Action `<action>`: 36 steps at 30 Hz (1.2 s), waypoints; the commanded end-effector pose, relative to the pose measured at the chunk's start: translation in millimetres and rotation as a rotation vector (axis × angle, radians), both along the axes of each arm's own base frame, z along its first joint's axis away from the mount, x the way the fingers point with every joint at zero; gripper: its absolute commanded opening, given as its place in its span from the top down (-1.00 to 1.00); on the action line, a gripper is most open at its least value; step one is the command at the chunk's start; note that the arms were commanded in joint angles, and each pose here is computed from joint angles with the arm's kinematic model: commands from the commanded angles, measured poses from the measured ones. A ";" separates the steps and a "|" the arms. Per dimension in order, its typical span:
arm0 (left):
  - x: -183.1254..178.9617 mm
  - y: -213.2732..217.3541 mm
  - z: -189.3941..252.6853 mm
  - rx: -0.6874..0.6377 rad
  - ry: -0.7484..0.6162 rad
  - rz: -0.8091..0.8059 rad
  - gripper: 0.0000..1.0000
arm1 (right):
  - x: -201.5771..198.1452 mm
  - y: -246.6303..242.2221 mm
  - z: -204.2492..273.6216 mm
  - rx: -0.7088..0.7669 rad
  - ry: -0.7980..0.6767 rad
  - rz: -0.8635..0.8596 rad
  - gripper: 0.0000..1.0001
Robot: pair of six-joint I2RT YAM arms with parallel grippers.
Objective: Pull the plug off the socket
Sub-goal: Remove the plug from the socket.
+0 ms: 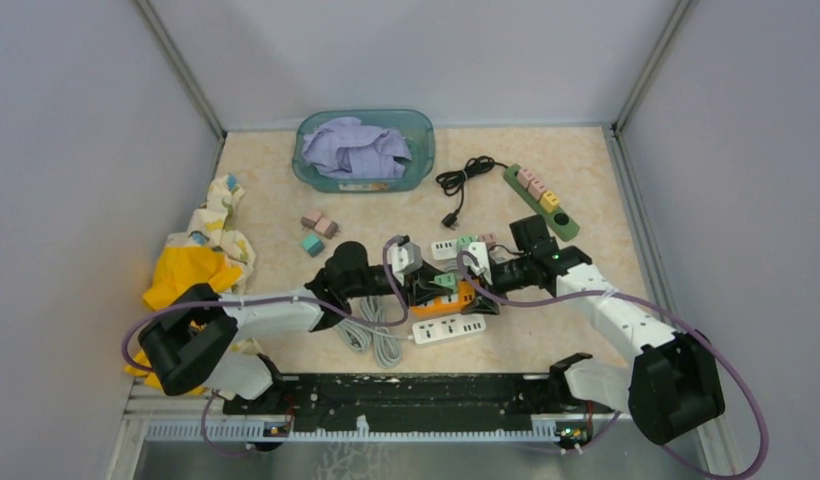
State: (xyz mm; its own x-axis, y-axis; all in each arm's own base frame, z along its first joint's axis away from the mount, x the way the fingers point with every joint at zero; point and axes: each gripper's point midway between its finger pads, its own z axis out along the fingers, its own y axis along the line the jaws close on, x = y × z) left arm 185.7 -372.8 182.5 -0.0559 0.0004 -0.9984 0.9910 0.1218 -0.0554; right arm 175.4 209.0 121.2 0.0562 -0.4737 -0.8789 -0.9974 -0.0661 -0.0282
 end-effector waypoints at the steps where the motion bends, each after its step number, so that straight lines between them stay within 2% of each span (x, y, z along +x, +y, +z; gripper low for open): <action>1: -2.9 -6.2 13.2 0.040 -0.170 0.038 0.99 | -5.0 -0.5 1.7 -0.014 0.023 0.009 1.00; 4: -3.0 -11.2 -0.1 0.152 -0.273 0.065 0.99 | -5.0 -0.2 1.3 -0.016 0.026 0.009 1.00; 7: 1.0 -8.6 1.3 0.157 -0.247 0.104 0.99 | -4.9 -0.1 0.8 -0.019 0.027 0.010 1.00; 15: 7.7 11.8 48.3 -0.152 0.010 0.110 0.99 | -5.6 0.0 -0.7 -0.025 0.032 0.013 1.00; 17: 5.4 13.0 53.4 -0.189 -0.003 0.084 0.99 | -5.7 0.0 -0.7 -0.026 0.032 0.013 1.00; 19: 4.0 11.4 52.0 -0.169 -0.038 0.067 0.99 | -5.6 -0.1 -0.6 -0.026 0.032 0.012 1.00; 24: 4.9 2.9 24.8 0.061 -0.220 0.097 0.99 | -5.5 -0.3 -1.1 -0.030 0.032 0.012 1.00; 27: 9.9 6.2 15.6 0.135 -0.260 0.127 0.99 | -5.1 -0.1 -2.1 -0.034 0.033 0.013 1.00; 36: 6.6 14.4 42.1 -0.040 -0.077 0.152 0.99 | -5.1 -0.2 -4.5 -0.043 0.040 0.013 1.00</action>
